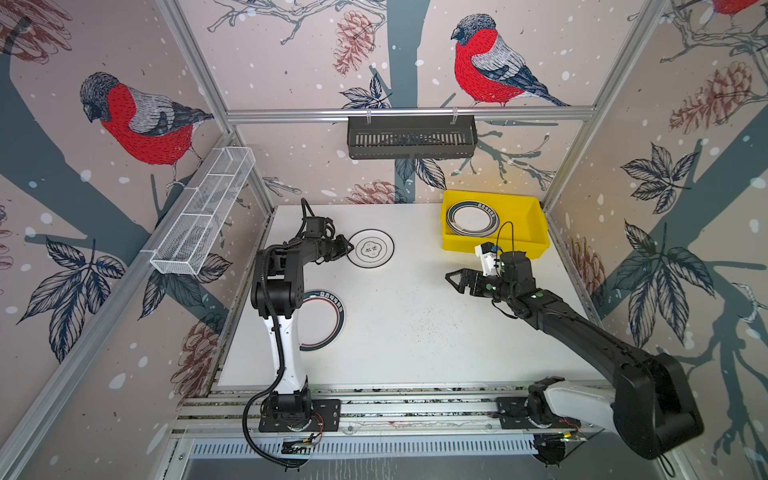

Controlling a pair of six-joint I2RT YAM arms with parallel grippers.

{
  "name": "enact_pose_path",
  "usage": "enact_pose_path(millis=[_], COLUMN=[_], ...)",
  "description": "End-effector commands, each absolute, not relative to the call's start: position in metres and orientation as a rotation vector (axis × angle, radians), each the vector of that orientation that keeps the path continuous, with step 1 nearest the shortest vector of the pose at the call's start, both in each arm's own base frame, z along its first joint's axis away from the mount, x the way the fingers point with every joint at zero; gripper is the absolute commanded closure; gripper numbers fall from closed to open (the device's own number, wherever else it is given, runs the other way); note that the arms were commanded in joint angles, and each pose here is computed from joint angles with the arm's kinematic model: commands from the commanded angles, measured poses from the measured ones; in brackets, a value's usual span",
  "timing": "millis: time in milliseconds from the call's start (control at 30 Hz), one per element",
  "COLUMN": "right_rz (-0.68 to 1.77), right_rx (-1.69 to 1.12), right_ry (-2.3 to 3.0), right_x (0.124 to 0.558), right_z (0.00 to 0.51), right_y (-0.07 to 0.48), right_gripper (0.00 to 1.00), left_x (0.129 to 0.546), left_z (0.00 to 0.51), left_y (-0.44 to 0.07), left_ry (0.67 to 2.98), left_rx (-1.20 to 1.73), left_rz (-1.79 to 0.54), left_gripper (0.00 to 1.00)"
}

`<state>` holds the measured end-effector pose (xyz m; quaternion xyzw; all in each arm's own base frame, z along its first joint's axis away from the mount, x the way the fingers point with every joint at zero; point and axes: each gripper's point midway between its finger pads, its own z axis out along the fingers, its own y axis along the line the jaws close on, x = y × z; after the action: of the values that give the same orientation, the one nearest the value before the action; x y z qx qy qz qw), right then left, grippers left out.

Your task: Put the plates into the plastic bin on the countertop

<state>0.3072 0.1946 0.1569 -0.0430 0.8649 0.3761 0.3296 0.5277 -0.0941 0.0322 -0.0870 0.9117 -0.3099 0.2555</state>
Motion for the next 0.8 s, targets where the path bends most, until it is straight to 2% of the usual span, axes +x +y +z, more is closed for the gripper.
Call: enact_pose_path(millis=[0,200,333,500,767], right_rz=[0.989,0.995,0.999,1.03,1.051], right_rx=[-0.103,-0.097,-0.081,-0.083,-0.056], right_ry=[2.248,2.243,2.245,2.244,2.209], right_x=[0.309,0.308,0.308,0.307,0.31], right_z=[0.159,0.159,0.158,0.162,0.169], right_y=[0.195,0.195,0.193,0.195,0.195], right_gripper=[0.01,0.01,0.01,0.01,0.01], left_x=[0.522,0.521,0.521,0.516,0.506], left_z=[0.022,0.029,0.036,0.047,0.068], left_y=[-0.095,-0.099,-0.1,-0.103,-0.118], left_ry=[2.533,2.517,2.496,2.461,2.375], left_rx=[-0.221,-0.218,-0.224,-0.217,-0.246], left_rz=[-0.775,-0.794,-0.797,-0.82,-0.977], left_gripper=[0.78,0.91,0.92,1.0,1.0])
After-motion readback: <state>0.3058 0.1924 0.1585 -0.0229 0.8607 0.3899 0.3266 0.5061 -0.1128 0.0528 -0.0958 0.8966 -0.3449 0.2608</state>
